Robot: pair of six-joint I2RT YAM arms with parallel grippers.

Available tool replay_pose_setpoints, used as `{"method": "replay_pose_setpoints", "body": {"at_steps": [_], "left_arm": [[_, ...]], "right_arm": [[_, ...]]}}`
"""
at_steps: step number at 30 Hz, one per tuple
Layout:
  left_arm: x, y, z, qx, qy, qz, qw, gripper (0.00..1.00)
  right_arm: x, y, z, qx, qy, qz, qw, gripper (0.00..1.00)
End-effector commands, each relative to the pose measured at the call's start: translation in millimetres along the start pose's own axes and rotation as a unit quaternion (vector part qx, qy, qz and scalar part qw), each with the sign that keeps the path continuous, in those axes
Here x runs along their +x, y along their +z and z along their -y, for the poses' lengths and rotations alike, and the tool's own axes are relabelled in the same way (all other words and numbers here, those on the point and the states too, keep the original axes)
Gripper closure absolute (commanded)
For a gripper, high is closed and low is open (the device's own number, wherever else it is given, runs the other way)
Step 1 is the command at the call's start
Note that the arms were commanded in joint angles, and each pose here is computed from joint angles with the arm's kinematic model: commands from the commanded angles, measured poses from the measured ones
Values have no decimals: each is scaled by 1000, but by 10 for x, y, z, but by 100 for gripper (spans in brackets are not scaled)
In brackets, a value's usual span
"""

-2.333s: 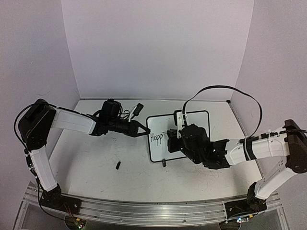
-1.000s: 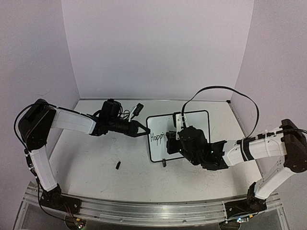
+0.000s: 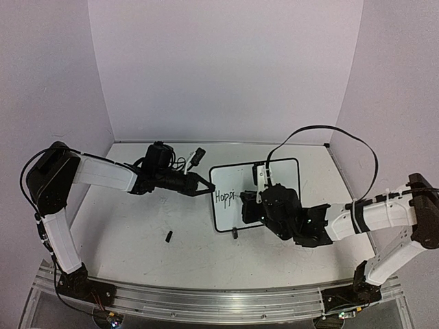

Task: Write a sentence on the whiteboard

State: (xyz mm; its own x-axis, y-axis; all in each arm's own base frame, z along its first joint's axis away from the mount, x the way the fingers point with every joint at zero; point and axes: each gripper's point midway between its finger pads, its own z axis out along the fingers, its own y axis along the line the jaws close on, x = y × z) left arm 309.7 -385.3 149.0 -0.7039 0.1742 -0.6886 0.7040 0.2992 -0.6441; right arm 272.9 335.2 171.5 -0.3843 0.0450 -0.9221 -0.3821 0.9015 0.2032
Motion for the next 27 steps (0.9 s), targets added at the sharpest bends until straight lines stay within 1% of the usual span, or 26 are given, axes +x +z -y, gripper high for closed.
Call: {"method": "replay_pose_setpoints", "body": {"at_steps": [1,9,16,27], "left_arm": [[-25,-71,81,1,-12,-1,1000,100],[-22,-71,77,1,-12,-1,1000,100],[-12,-62,70,1,-13,-2,1000,100],[-17,-62,74,2,-13,-2,1000,100]], "right_arm": [[-241,-25,28,2,14,30,999,100],[-261,33,22,9,2,33,999,100],[-258,78,-46,-1,-5,30,1000,100],[-280,89,-6,11,-6,37,999,100]]}}
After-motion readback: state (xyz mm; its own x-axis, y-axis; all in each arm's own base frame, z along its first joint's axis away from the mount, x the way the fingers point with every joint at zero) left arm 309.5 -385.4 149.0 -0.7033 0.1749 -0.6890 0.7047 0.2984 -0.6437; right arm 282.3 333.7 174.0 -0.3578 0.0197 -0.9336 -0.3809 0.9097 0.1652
